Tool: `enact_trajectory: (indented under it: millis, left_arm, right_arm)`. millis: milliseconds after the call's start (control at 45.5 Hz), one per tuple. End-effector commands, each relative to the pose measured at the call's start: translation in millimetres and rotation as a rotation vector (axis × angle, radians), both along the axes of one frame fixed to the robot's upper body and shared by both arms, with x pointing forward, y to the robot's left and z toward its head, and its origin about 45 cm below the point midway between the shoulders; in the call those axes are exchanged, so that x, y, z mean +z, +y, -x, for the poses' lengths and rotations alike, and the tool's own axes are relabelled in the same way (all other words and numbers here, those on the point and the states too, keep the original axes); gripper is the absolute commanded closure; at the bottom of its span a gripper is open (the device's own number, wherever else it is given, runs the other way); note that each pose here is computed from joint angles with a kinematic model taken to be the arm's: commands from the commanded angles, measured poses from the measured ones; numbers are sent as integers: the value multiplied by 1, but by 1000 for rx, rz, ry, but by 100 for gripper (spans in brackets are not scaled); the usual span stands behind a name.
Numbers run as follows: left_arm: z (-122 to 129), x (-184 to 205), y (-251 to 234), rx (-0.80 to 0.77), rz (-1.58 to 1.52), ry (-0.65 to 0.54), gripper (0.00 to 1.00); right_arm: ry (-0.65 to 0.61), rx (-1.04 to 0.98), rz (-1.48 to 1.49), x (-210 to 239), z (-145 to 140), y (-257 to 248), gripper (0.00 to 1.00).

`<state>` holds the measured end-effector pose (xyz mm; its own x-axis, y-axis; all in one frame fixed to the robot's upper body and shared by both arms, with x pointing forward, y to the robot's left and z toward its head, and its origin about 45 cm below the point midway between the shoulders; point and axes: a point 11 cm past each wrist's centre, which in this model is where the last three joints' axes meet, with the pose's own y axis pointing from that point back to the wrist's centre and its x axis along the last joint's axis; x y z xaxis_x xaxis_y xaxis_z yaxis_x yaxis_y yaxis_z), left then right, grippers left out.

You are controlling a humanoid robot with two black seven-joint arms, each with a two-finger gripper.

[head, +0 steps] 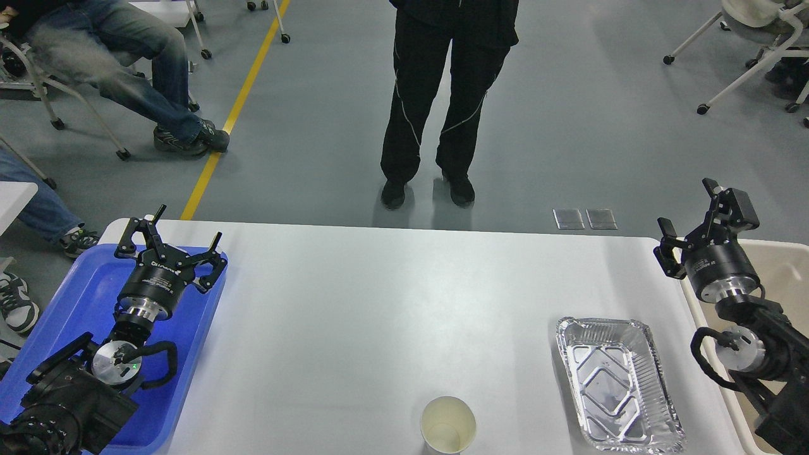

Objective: Tidy desktop

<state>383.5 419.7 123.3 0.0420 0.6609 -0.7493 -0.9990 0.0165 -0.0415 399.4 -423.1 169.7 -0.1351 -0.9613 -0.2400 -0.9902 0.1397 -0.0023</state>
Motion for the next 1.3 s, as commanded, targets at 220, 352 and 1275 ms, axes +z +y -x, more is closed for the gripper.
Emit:
enact_trajectory:
  millis: [220, 352, 1275]
  left_arm:
    - [0, 0, 0, 0, 0, 0, 0]
    - [0, 0, 0, 0, 0, 0, 0]
    - [0, 0, 0, 0, 0, 0, 0]
  right_arm:
    - [2, 5, -10, -3, 0, 5, 0]
    - [-2, 6, -13, -1, -1, 6, 0]
    - [-30, 32, 1, 14, -15, 15, 0]
